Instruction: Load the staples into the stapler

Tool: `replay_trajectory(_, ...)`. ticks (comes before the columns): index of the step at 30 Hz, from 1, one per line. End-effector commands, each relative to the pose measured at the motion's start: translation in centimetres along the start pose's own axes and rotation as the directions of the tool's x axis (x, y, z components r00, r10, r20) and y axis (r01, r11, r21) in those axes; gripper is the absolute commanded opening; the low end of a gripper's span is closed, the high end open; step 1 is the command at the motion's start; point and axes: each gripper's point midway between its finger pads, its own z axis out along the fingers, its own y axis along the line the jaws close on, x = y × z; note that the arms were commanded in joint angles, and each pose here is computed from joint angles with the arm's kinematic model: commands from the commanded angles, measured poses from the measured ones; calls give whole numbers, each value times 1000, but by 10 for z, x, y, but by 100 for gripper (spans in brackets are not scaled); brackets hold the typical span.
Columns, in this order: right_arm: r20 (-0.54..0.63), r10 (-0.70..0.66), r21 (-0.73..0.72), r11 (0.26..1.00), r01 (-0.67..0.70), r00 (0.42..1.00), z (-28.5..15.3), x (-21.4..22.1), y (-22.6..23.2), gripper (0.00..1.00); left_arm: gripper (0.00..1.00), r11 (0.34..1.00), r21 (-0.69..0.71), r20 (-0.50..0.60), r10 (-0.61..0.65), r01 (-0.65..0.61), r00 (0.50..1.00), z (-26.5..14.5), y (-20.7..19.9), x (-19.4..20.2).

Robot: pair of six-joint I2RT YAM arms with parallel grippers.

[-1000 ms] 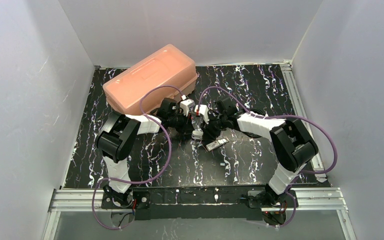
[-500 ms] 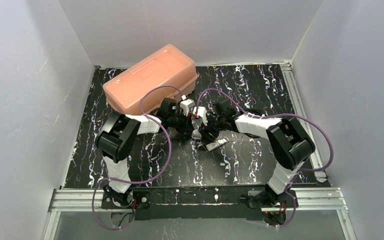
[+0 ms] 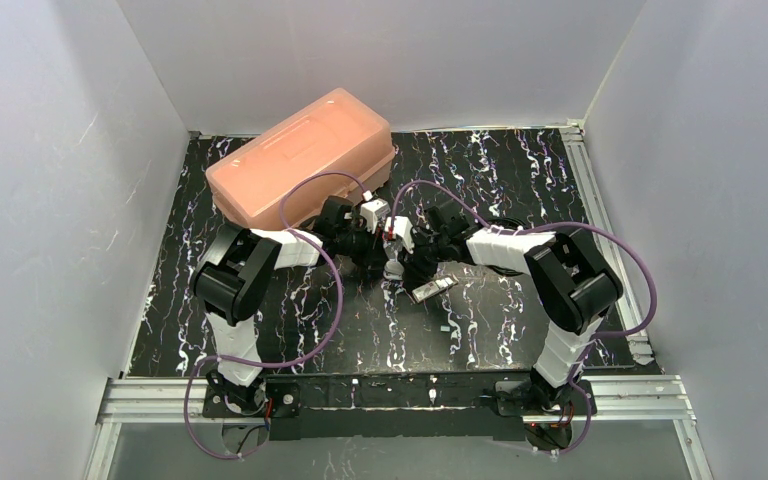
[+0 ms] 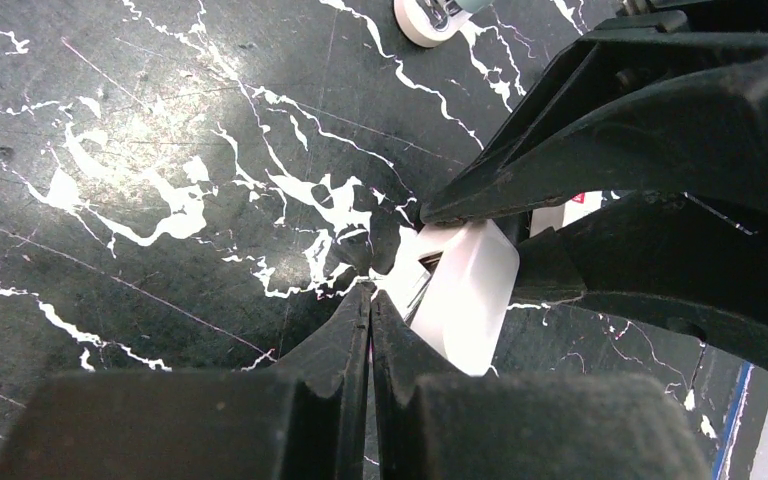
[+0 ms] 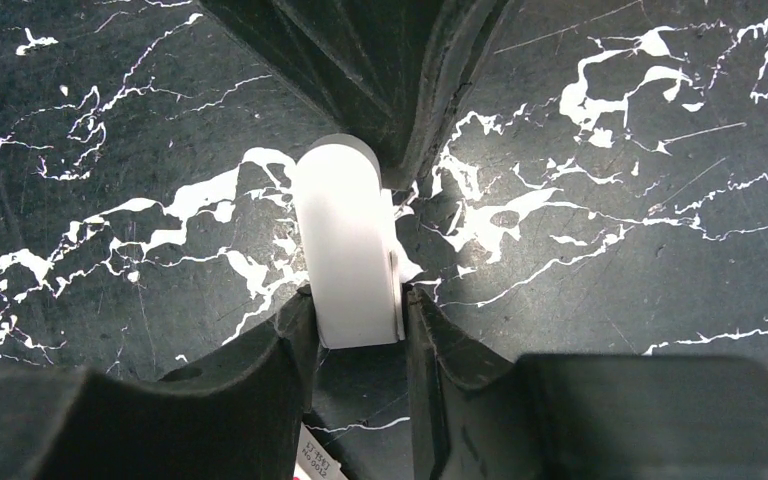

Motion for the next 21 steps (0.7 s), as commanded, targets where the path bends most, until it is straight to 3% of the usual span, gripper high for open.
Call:
replay_trajectory(1,38,-34,-26,999,35,999,0,-15,3,19,4,997,21,-94,-66,68,993,-2,-4,32)
replay_trajectory(6,52,-73,-7,997,73,996,-18,-26,7,1,30,998,40,-45,-37,39,998,-13,-8,13)
replay_trajectory(12,88,-121,51,992,117,989,-52,-50,13,1,58,997,77,29,19,-21,999,-37,-22,-18)
replay_trajectory(16,101,-167,95,983,158,981,-75,-65,15,1,70,991,133,61,15,-23,998,-58,-39,-40)
replay_trajectory(21,92,-194,106,977,184,977,-91,-75,17,1,74,987,158,52,7,-15,999,-85,-57,-59)
